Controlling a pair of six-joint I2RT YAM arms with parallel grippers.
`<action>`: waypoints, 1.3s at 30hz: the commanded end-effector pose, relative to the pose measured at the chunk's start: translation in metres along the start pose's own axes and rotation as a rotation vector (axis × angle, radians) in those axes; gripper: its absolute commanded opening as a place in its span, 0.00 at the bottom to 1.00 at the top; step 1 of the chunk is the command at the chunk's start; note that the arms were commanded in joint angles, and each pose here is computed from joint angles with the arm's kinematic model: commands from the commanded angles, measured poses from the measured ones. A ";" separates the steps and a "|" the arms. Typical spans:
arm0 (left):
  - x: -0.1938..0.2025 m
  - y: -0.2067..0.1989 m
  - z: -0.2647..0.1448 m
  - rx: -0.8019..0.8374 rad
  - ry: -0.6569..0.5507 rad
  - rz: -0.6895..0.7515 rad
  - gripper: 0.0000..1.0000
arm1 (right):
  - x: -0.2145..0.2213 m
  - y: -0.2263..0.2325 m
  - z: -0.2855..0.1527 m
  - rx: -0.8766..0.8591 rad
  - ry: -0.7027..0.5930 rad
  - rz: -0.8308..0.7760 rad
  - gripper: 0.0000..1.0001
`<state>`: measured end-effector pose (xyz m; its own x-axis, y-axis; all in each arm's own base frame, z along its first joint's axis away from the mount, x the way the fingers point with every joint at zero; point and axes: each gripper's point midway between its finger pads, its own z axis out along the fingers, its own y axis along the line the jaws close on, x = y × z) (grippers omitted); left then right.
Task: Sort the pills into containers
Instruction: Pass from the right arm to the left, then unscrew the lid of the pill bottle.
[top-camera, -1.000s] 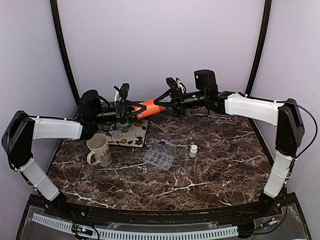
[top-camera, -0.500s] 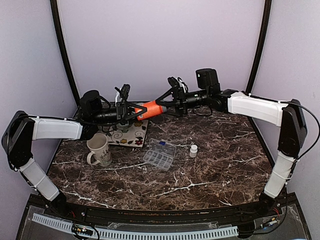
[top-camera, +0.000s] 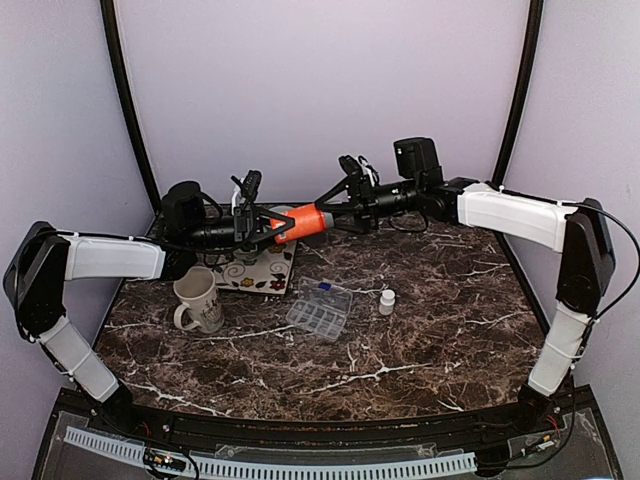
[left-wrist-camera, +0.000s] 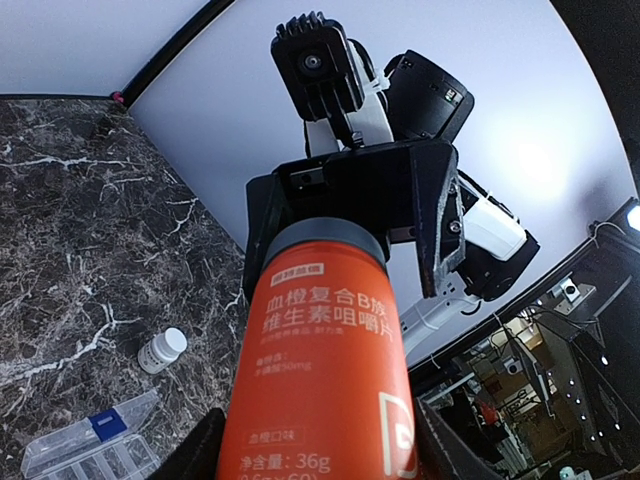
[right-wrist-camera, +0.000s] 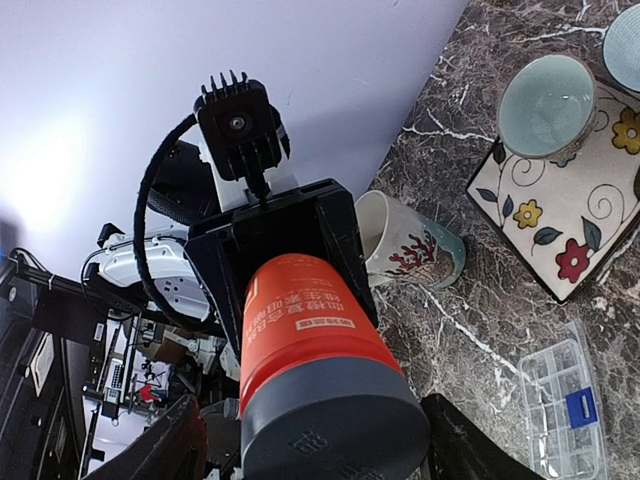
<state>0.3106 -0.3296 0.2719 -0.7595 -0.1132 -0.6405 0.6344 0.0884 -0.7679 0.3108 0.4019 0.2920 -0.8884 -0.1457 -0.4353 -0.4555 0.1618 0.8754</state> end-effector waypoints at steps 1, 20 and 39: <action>-0.005 -0.011 -0.002 0.023 -0.002 0.050 0.16 | -0.009 0.023 -0.014 -0.021 -0.037 -0.064 0.71; -0.015 -0.019 0.002 0.066 -0.004 0.029 0.14 | -0.005 0.015 -0.015 0.041 0.000 -0.142 0.12; -0.044 -0.064 0.006 0.330 0.022 -0.168 0.12 | 0.000 0.034 -0.027 0.295 0.019 -0.737 0.00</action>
<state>0.3095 -0.3439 0.3037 -0.8818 -0.0477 -0.4693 0.4707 -0.1545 -0.8687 0.2993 0.3831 0.3248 -0.4749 -0.2781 -0.8349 -0.8774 0.2236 0.4246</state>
